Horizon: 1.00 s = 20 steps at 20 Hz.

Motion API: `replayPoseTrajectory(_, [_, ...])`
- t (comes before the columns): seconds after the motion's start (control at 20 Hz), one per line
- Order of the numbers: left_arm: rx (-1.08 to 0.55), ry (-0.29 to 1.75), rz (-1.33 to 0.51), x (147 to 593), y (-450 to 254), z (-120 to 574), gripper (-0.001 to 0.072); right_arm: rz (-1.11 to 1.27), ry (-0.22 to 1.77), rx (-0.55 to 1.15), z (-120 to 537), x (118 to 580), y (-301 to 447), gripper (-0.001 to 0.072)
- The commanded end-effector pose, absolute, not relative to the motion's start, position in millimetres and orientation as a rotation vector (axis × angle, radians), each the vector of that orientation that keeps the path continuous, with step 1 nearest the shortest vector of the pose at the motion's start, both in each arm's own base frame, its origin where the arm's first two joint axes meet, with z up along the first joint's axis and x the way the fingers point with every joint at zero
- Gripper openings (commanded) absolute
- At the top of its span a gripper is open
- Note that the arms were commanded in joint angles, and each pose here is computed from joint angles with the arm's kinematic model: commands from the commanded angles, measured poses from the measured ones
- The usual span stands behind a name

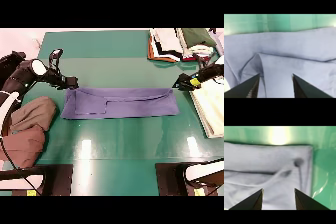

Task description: Fold the shirts.

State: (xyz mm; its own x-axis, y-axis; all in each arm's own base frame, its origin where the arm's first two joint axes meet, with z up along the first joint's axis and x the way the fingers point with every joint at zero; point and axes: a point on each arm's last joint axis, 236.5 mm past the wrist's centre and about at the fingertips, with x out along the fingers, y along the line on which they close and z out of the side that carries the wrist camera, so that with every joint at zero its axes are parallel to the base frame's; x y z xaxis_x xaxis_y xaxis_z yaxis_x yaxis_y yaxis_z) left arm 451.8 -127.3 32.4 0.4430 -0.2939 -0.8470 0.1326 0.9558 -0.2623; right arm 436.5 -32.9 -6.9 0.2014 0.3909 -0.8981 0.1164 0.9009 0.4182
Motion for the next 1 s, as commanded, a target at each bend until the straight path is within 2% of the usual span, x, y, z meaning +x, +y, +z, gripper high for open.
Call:
replayPoseTrajectory(0.0, [-0.193, 1.108, -0.291, 445, -135, 39, 0.0476, 0.217, 1.394, 0.531, -8, 419, -60, 0.0561])
replayPoseTrajectory(0.05, [-0.210, 1.108, -0.303, 444, -140, 40, 0.0275, 0.198, 1.411, 0.563, -15, 410, -69, 0.0561])
replayPoseTrajectory(0.1, [-0.222, 1.106, -0.318, 443, -145, 42, 0.0029, 0.179, 1.436, 0.604, -27, 398, -76, 0.0561])
replayPoseTrajectory(0.25, [-0.226, 1.082, -0.376, 441, -175, 46, 0.0023, 0.194, 1.476, 0.703, -64, 370, -73, 0.0555])
replayPoseTrajectory(0.35, [-0.223, 1.083, -0.410, 437, -204, 41, 0.0022, 0.213, 1.419, 0.788, -77, 376, -57, 0.0551])
replayPoseTrajectory(0.45, [-0.229, 1.085, -0.434, 435, -233, 29, 0.0022, 0.233, 1.371, 0.836, -85, 386, -35, 0.0484])
replayPoseTrajectory(0.55, [-0.219, 1.069, -0.473, 436, -262, 19, 0.0022, 0.263, 1.351, 0.809, -89, 396, -13, 0.0460])
replayPoseTrajectory(0.6, [-0.219, 1.069, -0.491, 436, -274, 15, 0.0022, 0.275, 1.343, 0.778, -88, 402, -6, 0.0358])
replayPoseTrajectory(0.7, [-0.233, 1.083, -0.524, 439, -297, 9, 0.0022, 0.324, 1.321, 0.720, -74, 415, 6, 0.0104])
replayPoseTrajectory(0.75, [-0.238, 1.090, -0.540, 441, -308, 5, 0.0022, 0.360, 1.309, 0.693, -59, 420, 10, 0.0040])
replayPoseTrajectory(0.8, [-0.237, 1.095, -0.555, 443, -319, 2, 0.0022, 0.394, 1.289, 0.662, -41, 426, 14, 0.0020])
replayPoseTrajectory(0.95, [-0.219, 1.095, -0.591, 451, -346, -10, 0.0022, 0.473, 1.172, 0.545, 38, 441, 29, 0.0019])
